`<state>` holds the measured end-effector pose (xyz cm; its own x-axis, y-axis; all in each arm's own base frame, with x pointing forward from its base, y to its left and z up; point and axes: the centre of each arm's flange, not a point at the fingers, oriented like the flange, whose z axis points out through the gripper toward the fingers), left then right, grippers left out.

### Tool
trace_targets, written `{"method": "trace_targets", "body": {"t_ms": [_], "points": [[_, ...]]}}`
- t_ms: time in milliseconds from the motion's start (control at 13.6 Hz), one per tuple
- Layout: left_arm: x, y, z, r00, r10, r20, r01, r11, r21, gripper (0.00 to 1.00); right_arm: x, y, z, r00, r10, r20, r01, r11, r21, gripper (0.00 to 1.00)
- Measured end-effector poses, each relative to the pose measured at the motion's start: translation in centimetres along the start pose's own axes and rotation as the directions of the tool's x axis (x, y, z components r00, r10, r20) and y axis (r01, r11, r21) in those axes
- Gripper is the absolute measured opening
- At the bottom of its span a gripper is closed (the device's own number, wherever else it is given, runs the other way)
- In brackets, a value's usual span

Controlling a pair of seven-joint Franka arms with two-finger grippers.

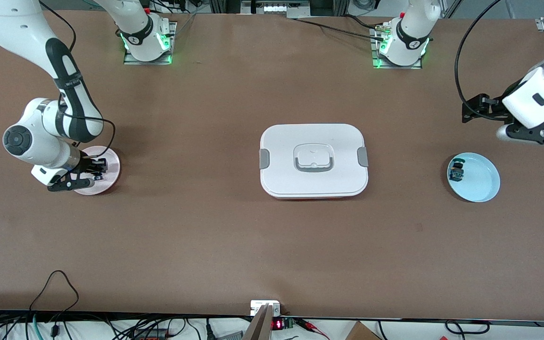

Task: Transfer orange switch to right arm and place
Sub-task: 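Place the switch on the white plate while the left gripper returns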

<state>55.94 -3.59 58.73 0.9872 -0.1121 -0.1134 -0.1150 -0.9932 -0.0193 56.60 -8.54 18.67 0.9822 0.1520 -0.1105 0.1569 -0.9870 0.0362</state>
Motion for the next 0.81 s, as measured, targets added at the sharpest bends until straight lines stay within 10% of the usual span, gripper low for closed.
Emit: {"method": "trace_targets", "body": {"t_ms": [220,807], "points": [[-0.9,0.0,0.1,0.998,-0.004,-0.067,0.005,1.0,0.006,1.0,0.3,0.2,-0.5,1.0,0.002,-0.013,-0.002,1.0,-0.003,0.34],[-3.0,0.6,-0.3,0.991,-0.05,-0.122,0.051,0.999,0.006,1.0,2.0,-2.5,-11.9,0.998,-0.01,-0.061,0.011,1.0,0.02,1.0]]}}
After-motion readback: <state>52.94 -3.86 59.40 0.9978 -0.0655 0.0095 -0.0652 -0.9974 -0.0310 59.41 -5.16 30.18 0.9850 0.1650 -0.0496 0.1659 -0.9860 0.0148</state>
